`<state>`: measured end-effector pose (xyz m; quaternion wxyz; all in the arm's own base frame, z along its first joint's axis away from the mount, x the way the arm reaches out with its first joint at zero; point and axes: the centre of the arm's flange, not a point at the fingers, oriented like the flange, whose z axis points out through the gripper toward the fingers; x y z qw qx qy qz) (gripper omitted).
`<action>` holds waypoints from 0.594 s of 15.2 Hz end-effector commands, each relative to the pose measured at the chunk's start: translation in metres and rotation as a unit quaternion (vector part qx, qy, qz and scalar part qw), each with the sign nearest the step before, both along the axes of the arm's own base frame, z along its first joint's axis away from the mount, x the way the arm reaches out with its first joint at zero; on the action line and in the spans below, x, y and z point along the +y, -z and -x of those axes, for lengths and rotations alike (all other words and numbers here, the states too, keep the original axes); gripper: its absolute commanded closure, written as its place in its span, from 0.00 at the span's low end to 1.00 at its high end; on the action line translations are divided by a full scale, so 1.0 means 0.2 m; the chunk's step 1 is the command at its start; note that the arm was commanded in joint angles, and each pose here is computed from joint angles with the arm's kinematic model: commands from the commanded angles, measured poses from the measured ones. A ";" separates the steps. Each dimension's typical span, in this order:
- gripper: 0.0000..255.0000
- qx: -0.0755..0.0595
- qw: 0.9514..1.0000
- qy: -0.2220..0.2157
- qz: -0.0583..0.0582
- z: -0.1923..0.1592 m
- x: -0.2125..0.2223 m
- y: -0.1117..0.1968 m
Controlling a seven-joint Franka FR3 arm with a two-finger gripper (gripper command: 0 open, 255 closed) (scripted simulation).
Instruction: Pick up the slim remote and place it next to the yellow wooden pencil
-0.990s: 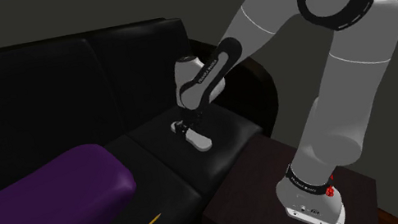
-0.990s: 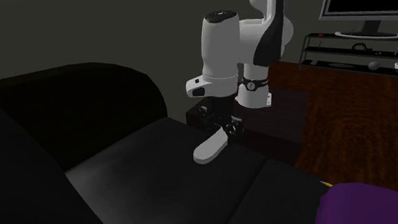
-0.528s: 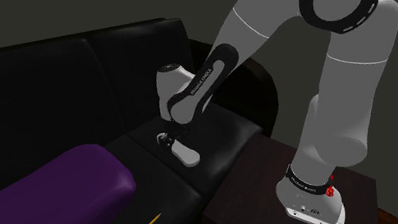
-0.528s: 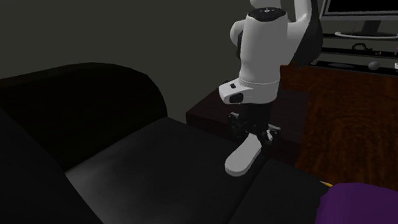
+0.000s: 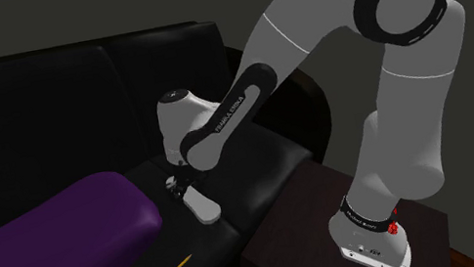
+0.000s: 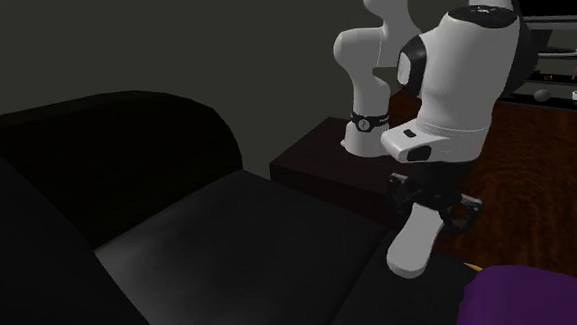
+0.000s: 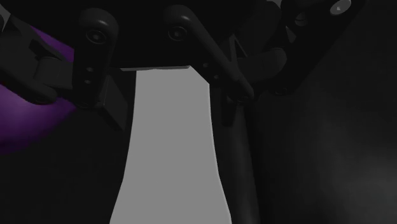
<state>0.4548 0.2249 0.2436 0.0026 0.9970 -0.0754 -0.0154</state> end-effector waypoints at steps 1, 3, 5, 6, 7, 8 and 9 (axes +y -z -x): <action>1.00 0.000 1.000 0.001 0.000 0.01 0.12 0.00; 1.00 0.000 1.000 0.001 0.000 0.01 0.12 0.05; 1.00 0.000 1.000 0.001 0.000 0.01 0.12 0.10; 1.00 0.000 1.000 0.001 0.000 0.01 0.12 0.13; 1.00 0.000 1.000 0.001 0.000 0.01 0.12 0.16; 1.00 0.000 1.000 0.001 0.000 0.01 0.12 0.18; 1.00 0.000 1.000 0.001 0.000 0.01 0.12 0.21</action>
